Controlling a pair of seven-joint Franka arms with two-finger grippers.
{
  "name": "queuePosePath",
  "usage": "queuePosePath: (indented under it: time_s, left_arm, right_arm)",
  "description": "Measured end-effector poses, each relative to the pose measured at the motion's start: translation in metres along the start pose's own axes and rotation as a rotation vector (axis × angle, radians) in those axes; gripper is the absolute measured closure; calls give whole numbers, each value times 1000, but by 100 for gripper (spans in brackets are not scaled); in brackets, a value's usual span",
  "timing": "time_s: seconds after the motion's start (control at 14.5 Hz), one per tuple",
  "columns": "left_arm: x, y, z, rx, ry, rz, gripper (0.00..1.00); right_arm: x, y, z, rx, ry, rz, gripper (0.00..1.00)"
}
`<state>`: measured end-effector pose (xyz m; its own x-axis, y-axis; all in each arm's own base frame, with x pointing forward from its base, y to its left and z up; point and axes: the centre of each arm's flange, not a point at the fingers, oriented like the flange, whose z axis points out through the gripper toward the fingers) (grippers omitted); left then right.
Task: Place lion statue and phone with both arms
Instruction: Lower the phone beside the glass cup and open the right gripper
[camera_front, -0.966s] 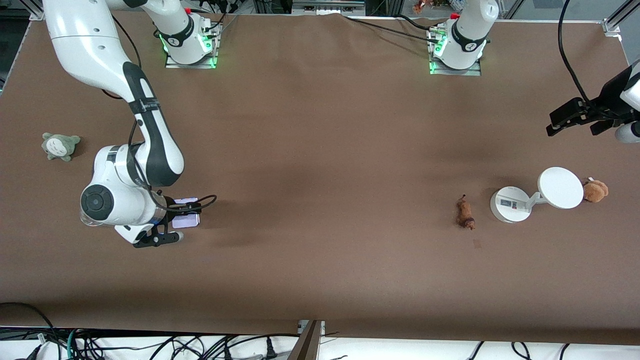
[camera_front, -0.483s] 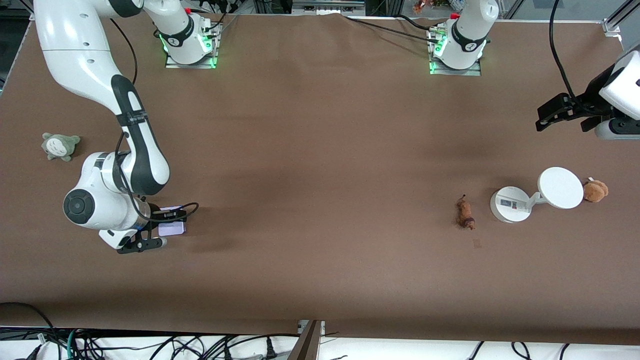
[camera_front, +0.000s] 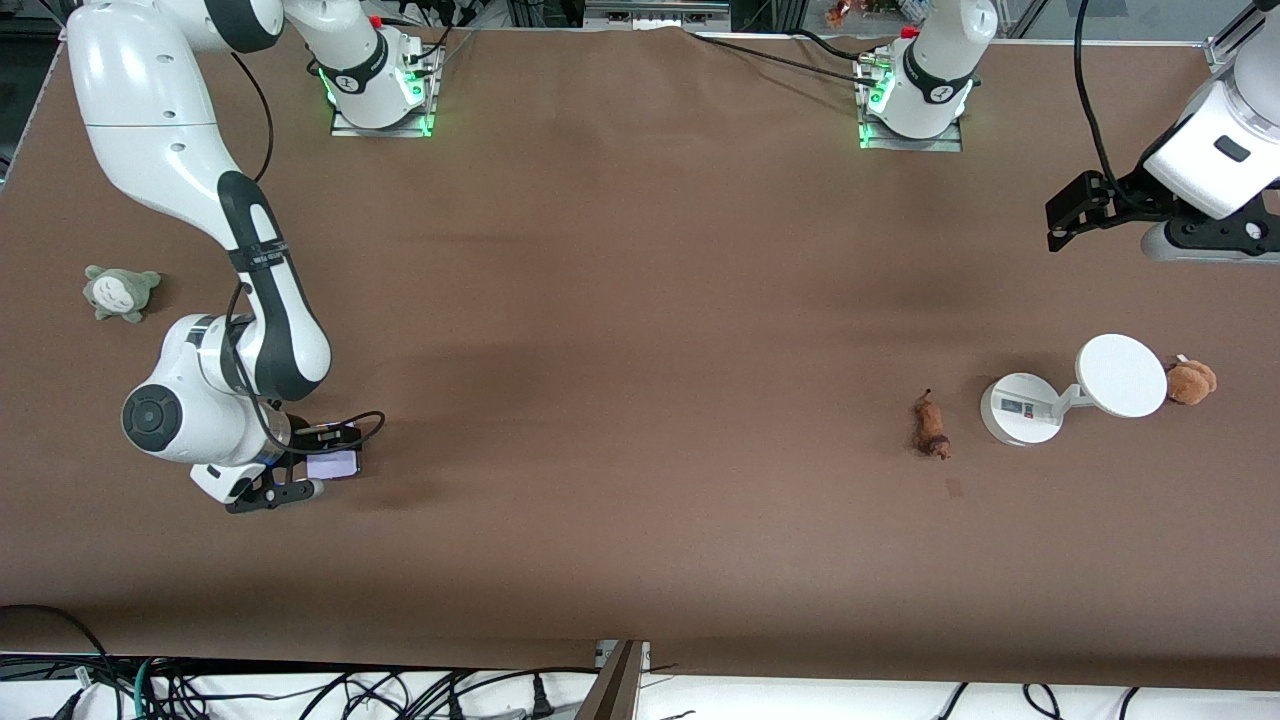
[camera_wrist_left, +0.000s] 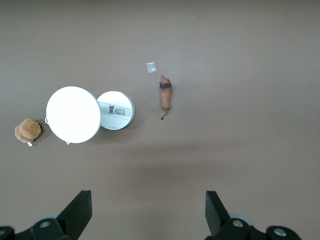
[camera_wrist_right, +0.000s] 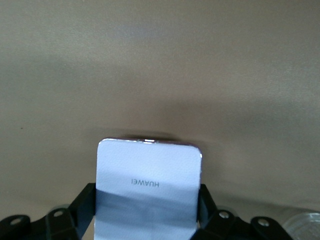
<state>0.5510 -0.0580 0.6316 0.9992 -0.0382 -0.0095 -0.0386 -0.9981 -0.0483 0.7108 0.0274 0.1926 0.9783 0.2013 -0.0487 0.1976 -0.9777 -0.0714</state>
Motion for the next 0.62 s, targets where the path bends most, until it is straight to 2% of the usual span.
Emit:
queuePosePath:
  time_s: [0.62]
  left_arm:
    - [-8,-30,6,4,-1,-106,0]
  right_arm:
    - [-4,25,10,-4,9,-8,16]
